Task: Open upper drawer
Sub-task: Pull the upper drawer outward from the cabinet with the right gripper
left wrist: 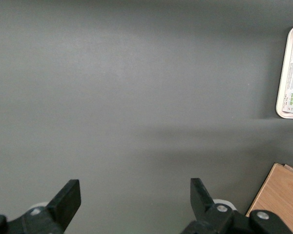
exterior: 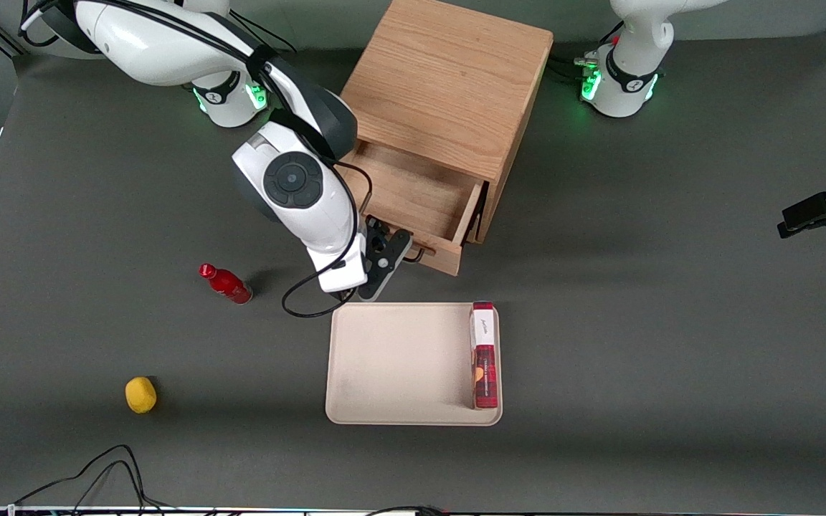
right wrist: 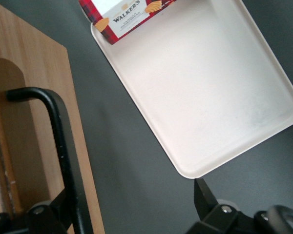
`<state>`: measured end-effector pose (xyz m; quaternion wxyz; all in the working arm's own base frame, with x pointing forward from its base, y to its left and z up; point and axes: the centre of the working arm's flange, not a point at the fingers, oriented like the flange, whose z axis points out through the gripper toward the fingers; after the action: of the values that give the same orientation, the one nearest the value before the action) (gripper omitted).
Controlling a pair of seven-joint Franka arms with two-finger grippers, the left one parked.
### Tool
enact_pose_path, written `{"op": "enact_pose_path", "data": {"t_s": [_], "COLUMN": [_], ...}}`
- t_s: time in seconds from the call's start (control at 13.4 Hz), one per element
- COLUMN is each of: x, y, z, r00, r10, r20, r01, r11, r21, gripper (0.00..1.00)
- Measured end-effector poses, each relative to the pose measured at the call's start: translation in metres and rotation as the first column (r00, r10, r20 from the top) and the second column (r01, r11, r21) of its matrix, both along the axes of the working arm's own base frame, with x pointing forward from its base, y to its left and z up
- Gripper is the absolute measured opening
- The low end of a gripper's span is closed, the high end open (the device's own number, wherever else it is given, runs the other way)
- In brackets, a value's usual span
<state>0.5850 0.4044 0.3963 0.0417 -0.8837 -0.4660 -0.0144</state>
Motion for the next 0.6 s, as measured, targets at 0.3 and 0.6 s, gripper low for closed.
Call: {"op": "enact_pose_path", "data": {"t_s": [0.3, 0.6], "x": [0.013, 0.026], "y": [-0.007, -0.015], "z": [0.0, 0.0], "r00": [1.0, 1.0], "r10": [0.001, -0.014], "r20": [0.01, 0.018], "r01": [-0.002, 0.014], "r11": [1.0, 1.0], "r21": [0.008, 0.015], "gripper": [1.0, 1.0]}}
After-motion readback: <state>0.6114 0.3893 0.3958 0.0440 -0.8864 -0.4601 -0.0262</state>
